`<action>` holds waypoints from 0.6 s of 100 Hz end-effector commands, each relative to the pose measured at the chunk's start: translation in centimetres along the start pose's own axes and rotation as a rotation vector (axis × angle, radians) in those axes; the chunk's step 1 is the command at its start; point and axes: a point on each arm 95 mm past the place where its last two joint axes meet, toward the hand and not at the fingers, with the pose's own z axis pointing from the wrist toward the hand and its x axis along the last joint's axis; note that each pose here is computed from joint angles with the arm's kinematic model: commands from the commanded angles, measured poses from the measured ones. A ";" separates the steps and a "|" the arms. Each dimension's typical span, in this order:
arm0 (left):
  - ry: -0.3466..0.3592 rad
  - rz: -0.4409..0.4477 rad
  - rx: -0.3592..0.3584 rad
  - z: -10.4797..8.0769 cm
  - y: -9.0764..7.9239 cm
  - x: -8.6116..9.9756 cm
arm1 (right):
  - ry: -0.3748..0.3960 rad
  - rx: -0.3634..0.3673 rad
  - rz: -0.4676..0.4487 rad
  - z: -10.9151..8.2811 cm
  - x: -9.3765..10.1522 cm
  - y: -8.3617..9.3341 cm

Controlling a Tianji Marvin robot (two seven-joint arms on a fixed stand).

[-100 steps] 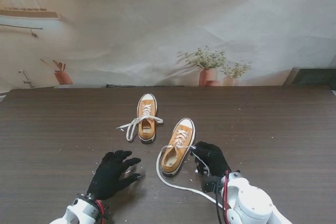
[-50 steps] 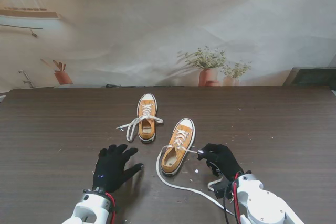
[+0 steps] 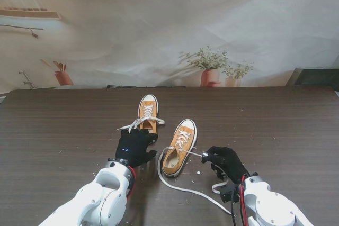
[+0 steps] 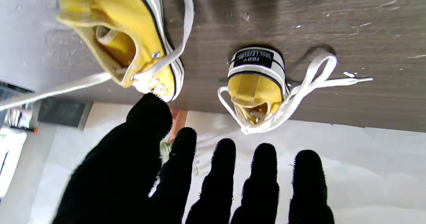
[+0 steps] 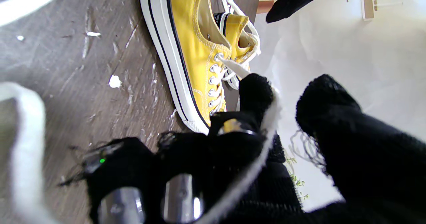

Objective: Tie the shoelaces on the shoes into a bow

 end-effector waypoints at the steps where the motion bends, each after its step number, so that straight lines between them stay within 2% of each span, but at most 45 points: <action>1: 0.006 0.023 -0.004 0.8 -0.5 -0.3 | -0.005 0.018 0.000 -0.2 0.0 -0.1; 23: 0.057 0.091 -0.087 3.1 0.6 0.3 | -0.006 0.022 0.009 -0.4 0.1 0.0; 39: 0.082 0.121 -0.109 3.9 1.7 0.9 | -0.004 0.016 0.016 -0.6 0.2 0.2; 60: 0.095 0.168 -0.098 4.7 3.1 1.6 | -0.005 0.020 0.018 -0.7 0.2 0.2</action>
